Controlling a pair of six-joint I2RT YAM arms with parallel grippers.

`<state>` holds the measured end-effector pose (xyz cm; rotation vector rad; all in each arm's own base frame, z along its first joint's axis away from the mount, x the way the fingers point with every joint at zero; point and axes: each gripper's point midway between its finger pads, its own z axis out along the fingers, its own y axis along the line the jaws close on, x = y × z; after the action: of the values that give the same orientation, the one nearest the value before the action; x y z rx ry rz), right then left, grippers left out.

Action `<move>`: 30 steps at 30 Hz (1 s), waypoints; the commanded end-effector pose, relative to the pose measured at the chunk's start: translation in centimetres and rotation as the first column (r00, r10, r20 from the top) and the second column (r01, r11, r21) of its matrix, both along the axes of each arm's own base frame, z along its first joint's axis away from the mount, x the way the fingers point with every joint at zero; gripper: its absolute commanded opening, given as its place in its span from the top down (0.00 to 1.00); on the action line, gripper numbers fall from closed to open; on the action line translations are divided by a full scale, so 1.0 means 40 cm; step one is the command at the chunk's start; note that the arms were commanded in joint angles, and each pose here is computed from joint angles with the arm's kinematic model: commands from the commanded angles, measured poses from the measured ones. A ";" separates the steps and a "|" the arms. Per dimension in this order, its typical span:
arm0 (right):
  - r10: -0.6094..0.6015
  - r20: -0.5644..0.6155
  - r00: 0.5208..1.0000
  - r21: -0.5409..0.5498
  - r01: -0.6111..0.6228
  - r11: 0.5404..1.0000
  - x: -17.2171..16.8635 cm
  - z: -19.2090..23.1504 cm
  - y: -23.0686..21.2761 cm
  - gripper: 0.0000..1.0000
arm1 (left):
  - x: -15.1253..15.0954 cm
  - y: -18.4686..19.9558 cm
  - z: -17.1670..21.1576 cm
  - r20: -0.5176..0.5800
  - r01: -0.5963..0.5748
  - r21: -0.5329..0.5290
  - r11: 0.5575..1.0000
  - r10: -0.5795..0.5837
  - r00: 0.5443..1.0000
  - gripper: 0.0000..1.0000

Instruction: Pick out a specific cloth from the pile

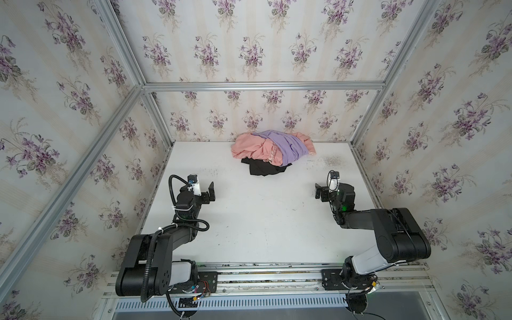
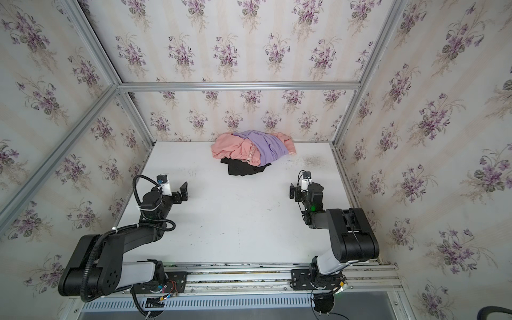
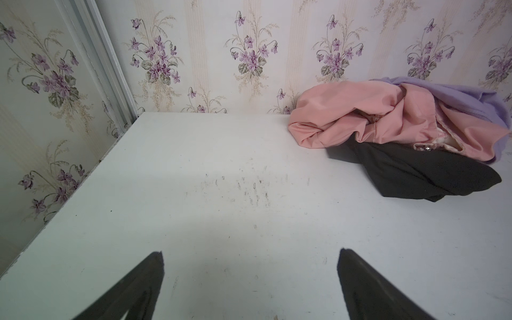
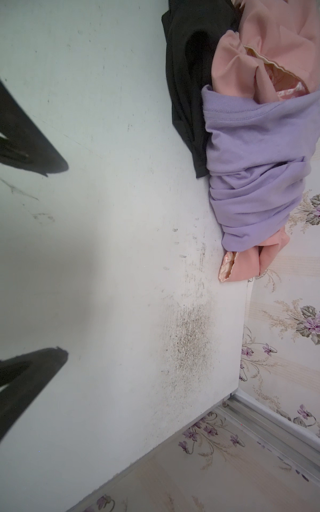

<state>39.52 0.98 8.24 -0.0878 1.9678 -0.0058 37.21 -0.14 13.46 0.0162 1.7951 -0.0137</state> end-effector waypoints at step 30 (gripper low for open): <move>-0.009 0.030 1.000 0.002 0.009 1.000 0.010 0.020 -0.002 0.00 | 0.007 0.000 0.015 0.019 -0.006 0.019 1.000 0.006 1.000 0.00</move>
<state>39.54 0.96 8.26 -0.0869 1.9675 -0.0086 37.27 -0.18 13.52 0.0133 1.7940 -0.0051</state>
